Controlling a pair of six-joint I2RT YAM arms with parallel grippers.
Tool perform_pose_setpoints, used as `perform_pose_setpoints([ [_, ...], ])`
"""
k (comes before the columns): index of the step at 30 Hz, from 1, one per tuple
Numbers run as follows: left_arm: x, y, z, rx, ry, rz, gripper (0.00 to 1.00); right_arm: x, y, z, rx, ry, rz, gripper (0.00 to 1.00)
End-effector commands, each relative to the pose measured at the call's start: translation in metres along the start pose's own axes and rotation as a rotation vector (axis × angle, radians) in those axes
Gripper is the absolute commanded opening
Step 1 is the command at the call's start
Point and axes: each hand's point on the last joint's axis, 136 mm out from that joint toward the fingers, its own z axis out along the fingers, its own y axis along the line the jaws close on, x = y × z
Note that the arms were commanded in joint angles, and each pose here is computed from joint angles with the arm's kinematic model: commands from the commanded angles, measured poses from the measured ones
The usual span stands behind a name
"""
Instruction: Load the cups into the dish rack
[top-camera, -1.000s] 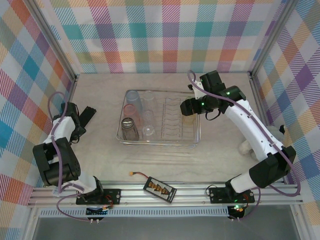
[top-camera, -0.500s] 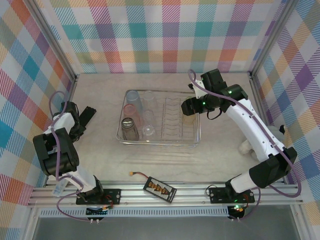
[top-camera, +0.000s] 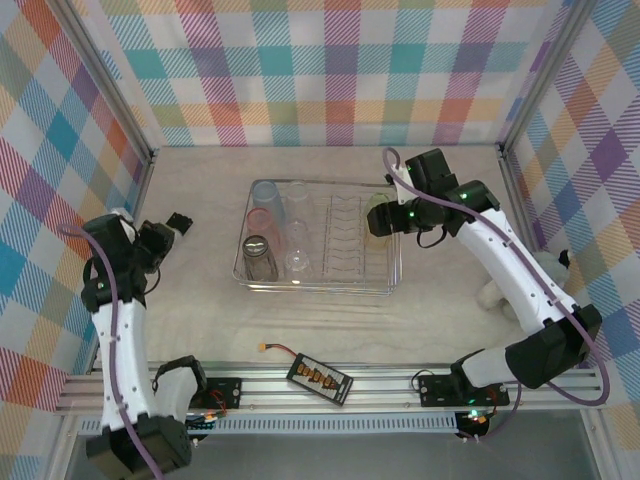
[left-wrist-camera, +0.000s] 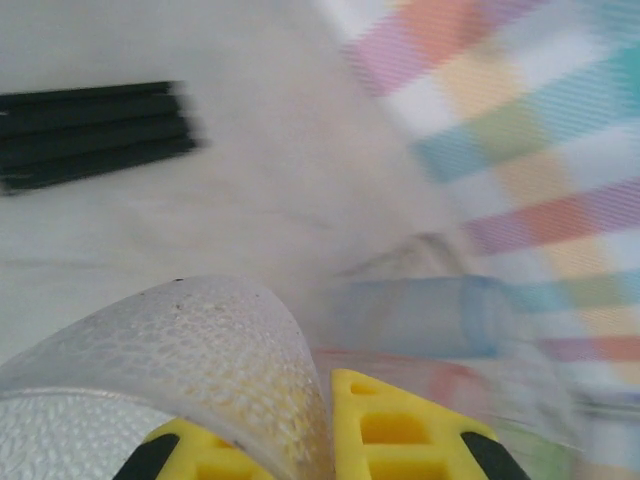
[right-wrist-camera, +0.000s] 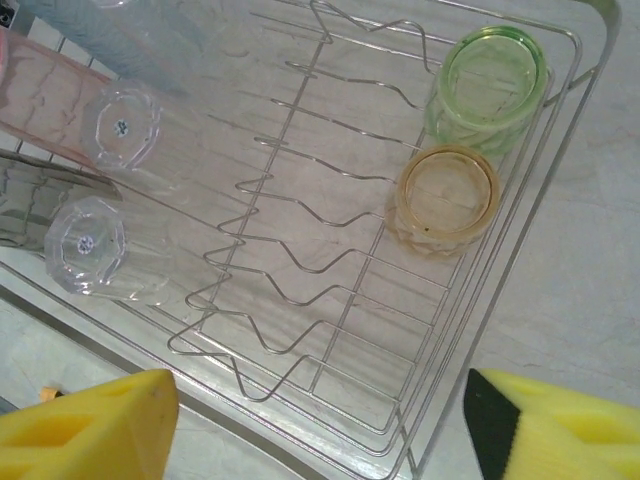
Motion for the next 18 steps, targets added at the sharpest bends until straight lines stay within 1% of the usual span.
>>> perform_pose_setpoints([
  [1,0.021,-0.086,-0.005,0.43,0.163,-0.017,0.0,-0.006,0.0,-0.011,-0.029,-0.011,0.094,0.81],
  [2,0.026,-0.108,-0.012,0.524,0.189,0.005,0.0,-0.006,0.001,-0.013,-0.053,-0.014,0.119,0.82],
  [4,0.038,-0.144,-0.024,0.667,0.232,0.063,0.0,-0.008,0.003,-0.019,-0.108,-0.029,0.177,0.84],
  [8,0.078,-0.203,-0.042,0.874,0.363,0.182,0.0,-0.014,0.019,-0.032,-0.232,-0.049,0.239,0.86],
  [10,0.102,-0.234,-0.053,1.002,0.428,0.218,0.0,-0.023,0.035,-0.042,-0.334,-0.066,0.25,0.87],
  [13,0.124,-0.273,-0.075,1.2,0.481,0.22,0.0,-0.043,0.061,-0.059,-0.489,-0.105,0.26,0.88],
  [16,0.14,-0.298,-0.087,1.341,0.531,0.183,0.0,-0.064,0.083,-0.079,-0.645,-0.166,0.273,0.88],
  [18,0.149,-0.31,-0.092,1.408,0.573,0.152,0.0,-0.077,0.095,-0.088,-0.74,-0.184,0.286,0.89],
])
